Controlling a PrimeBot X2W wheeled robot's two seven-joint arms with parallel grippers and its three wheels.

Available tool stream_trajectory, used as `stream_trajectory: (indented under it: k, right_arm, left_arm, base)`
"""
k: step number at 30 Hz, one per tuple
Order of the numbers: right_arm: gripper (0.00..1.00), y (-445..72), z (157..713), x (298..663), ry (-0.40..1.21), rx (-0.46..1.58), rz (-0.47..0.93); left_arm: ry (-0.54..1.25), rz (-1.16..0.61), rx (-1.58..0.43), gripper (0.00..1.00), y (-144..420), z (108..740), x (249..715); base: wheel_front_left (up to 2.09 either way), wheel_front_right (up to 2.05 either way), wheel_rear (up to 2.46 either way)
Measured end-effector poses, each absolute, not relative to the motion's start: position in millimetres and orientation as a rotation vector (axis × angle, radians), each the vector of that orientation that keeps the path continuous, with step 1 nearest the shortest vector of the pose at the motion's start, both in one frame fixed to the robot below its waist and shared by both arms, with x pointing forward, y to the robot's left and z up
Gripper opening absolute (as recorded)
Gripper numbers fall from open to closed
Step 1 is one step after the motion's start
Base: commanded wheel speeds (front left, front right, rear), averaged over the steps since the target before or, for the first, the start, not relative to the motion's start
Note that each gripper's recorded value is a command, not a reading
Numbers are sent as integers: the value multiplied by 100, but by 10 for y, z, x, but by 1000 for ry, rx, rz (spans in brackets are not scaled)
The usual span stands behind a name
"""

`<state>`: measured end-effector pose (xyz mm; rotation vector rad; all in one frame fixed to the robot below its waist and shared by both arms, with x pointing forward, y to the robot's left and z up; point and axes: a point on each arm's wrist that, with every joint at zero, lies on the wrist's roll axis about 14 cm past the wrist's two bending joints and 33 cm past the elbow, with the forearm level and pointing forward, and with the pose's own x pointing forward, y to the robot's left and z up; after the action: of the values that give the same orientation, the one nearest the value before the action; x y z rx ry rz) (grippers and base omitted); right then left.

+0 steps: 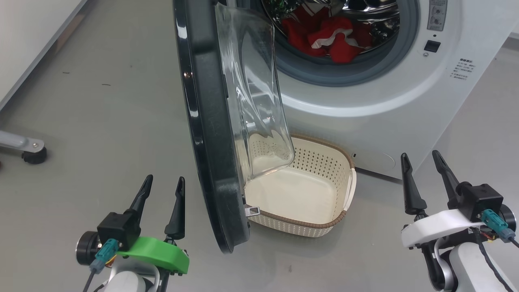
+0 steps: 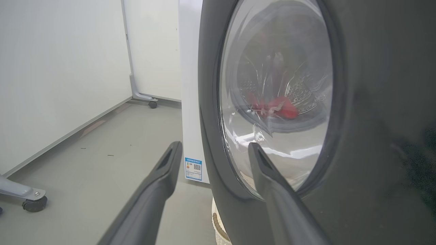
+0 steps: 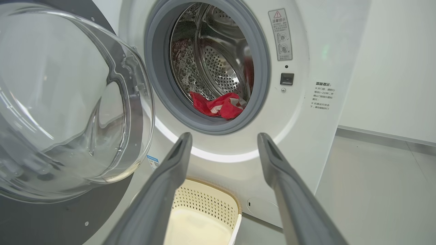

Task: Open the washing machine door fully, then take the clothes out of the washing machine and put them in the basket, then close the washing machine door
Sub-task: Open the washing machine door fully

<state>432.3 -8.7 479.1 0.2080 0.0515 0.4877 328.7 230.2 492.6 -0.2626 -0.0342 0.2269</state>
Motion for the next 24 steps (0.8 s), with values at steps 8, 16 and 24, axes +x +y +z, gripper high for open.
stream_trajectory:
  k: [8, 16, 24]
  right_arm:
    - [100, -44, 4777, 4308, 48, 196, 486]
    - [100, -36, 4736, 4291, 58, 195, 479]
    - [100, -29, 4715, 4284, 59, 182, 475]
  left_arm:
    - [-30, 228, -262, 100, 2303, 4915, 3285]
    - [-30, 232, -262, 100, 2314, 4912, 3274]
    - [-26, 234, -261, 0, 2315, 4902, 3262]
  base:
    - [0, 0, 0]
    - [0, 0, 0]
    - [0, 0, 0]
